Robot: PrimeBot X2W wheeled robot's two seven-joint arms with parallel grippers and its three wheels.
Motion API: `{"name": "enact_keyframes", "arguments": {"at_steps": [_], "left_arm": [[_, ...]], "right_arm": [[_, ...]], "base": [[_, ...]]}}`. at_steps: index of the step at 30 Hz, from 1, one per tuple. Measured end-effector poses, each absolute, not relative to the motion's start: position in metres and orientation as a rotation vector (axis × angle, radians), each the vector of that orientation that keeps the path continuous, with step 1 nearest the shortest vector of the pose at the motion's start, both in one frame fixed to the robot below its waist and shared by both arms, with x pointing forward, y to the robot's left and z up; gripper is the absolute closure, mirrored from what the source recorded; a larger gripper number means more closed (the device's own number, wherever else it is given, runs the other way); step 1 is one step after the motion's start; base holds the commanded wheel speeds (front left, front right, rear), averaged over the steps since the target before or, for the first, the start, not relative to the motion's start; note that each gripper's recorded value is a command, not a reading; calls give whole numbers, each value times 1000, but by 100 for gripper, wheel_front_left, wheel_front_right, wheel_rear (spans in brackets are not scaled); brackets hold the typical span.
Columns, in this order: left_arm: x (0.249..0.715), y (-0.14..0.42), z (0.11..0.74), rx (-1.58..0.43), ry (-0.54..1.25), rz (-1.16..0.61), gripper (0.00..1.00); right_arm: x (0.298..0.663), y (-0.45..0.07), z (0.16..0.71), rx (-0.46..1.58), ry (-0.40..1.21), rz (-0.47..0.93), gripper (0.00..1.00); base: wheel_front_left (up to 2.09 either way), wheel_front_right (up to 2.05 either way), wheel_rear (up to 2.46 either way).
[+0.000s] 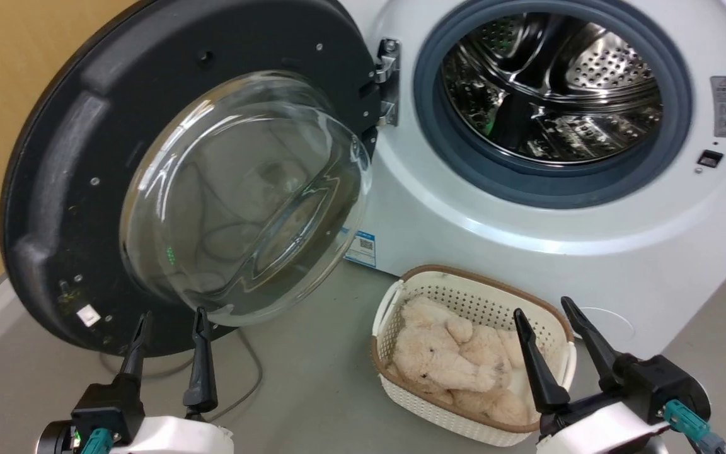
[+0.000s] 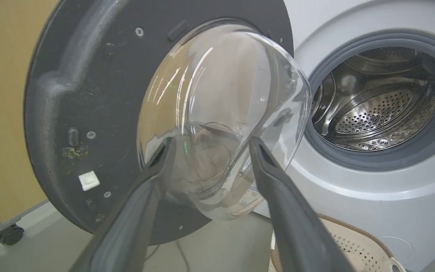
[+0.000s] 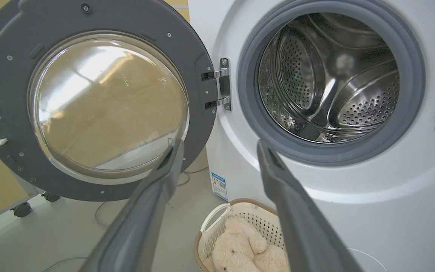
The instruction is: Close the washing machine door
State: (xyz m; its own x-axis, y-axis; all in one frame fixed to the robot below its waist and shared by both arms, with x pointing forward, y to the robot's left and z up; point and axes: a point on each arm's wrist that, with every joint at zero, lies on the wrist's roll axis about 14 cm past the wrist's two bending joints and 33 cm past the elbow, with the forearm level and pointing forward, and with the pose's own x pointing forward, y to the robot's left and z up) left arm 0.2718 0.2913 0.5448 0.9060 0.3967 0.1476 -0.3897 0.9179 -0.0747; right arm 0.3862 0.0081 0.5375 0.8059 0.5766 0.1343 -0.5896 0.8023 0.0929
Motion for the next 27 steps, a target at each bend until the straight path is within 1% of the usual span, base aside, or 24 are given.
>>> {"name": "enact_keyframes", "arguments": {"at_steps": [27], "left_arm": [[224,327,554,-58,-231,580,0]], "right_arm": [[373,70,538,216,-102,823,0]], "base": [[0,0,0]]}}
